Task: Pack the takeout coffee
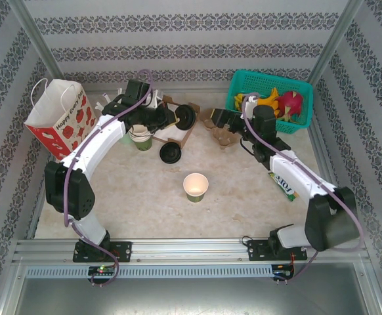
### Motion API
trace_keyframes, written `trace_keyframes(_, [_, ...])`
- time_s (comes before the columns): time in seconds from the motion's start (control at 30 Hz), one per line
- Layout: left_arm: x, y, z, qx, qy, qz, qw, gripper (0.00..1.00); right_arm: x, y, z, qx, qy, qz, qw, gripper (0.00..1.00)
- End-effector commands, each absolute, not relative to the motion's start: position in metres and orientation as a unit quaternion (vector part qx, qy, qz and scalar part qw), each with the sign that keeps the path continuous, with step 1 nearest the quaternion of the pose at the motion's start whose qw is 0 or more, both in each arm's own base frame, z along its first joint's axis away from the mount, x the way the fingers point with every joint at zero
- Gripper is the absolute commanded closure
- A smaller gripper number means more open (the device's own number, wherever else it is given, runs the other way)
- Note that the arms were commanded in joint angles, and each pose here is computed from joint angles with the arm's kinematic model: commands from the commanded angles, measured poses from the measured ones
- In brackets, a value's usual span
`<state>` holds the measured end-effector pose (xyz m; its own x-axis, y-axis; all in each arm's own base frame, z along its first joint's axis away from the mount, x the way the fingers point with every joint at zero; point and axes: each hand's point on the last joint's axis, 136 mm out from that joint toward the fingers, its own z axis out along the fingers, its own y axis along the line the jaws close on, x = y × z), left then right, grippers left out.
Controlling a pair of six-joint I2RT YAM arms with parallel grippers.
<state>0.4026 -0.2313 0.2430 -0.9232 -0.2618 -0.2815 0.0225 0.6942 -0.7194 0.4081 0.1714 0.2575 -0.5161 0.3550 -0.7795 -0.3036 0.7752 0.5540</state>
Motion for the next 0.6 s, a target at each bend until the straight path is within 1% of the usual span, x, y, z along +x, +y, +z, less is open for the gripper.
trace_keyframes(0.0, [0.366,-0.224,0.247,0.006,0.927,-0.331,0.178,1.0,0.37,0.143,0.221,0.017,0.878,0.215,0.428,0.02])
trace_keyframes(0.13, [0.337,-0.229,0.244,0.07,0.936,-0.301,0.166,1.0,0.333,0.142,0.22,-0.012,0.888,0.192,0.417,0.02])
trace_keyframes(0.23, [0.317,-0.235,0.244,0.122,0.938,-0.278,0.167,1.0,0.308,0.141,0.212,-0.028,0.893,0.201,0.401,0.02])
trace_keyframes(0.3, [0.305,-0.241,0.245,0.143,0.935,-0.279,0.163,1.0,0.293,0.145,0.206,-0.047,0.892,0.218,0.394,0.02])
trace_keyframes(0.4, [0.287,-0.248,0.246,0.158,0.932,-0.288,0.153,1.0,0.275,0.15,0.202,-0.052,0.885,0.246,0.392,0.02])
trace_keyframes(0.57, [0.264,-0.253,0.235,0.16,0.94,-0.284,0.101,1.0,0.255,0.151,0.191,-0.015,0.882,0.289,0.372,0.02])
